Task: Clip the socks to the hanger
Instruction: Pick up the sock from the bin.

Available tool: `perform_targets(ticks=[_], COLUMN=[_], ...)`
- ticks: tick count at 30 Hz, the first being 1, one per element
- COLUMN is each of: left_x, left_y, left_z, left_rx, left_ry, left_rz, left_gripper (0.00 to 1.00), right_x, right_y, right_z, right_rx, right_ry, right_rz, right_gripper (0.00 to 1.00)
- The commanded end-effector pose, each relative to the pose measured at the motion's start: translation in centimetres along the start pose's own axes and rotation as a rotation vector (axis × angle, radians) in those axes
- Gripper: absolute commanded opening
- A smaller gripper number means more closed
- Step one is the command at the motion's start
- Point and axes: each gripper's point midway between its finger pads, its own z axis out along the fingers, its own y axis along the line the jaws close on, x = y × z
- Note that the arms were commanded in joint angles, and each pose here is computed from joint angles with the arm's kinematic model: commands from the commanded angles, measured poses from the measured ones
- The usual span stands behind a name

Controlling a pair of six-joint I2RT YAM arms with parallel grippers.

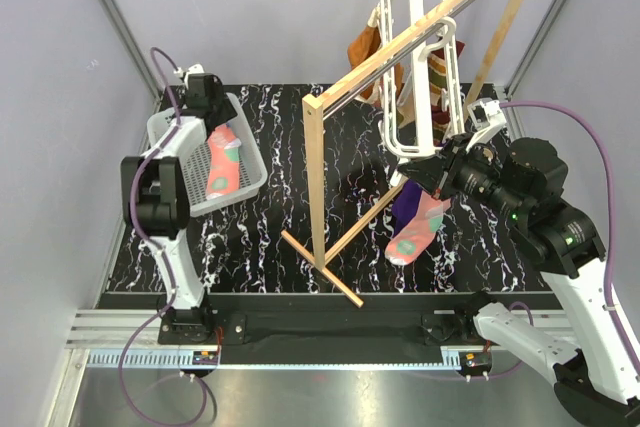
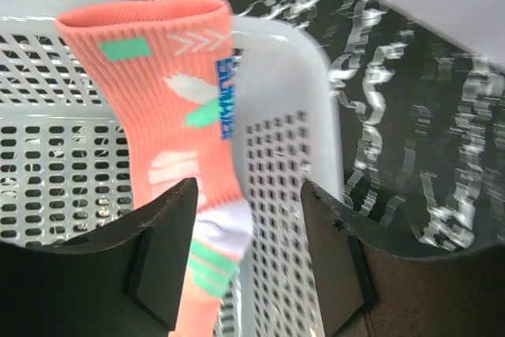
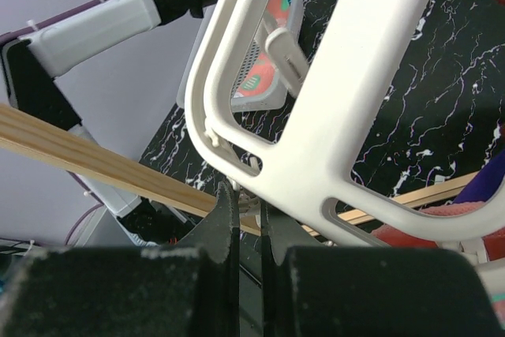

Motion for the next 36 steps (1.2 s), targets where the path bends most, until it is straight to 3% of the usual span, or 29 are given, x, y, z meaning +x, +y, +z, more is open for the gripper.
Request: perform_targets(ticks=[1,5,17,23,28,30,34,36], left_x=[-1.5,-0.2,0.9,2.2,5.6,5.4,4.3,3.9], left_y=[1.3,3.1,3.2,6.2,7.5,7.2,6.8,6.2], left_z=[1.9,3.7,7.6,8.3,9.4,9.4,8.8,7.7], left_rx=[-0.128,-0.237,-0.276,-0.277,-0.202,-0.178,-0.135,-0.095], left_ry=[-0.037,0.000,0.147,0.218,0.337,0.333,0.272,0.261], left_rz=[-0.007,-0.014,-0.028,-0.163,-0.303,-0.295,-0.270,-0.264], left_gripper=[0.61,0.63,0.64,0.63,0.38,0.35,0.05,0.00], right_x=[-0.3,0.0,0.3,0.3,0.2,0.2,0.3,0.4], right_y=[0.2,0.2,0.2,0.4,0.4,0.5,0.5,0.4], right_z=[-0.2,-0.3,-0.1,-0.1,0.0,-0.1,0.0,0.1], right_rx=[-0.006,-0.004,-0.012,-0.017,-0.023,-0.025,-0.025,-0.024], right_ry=[-0.002,0.004,0.016,0.016,0.012,0.010,0.011,0.016], right_rz=[-0.021,-0.017,0.000,0.010,0.014,0.013,0.015,0.018], right_gripper=[0.00,0.00,0.00,0.00,0.00,0.00,0.00,0.00])
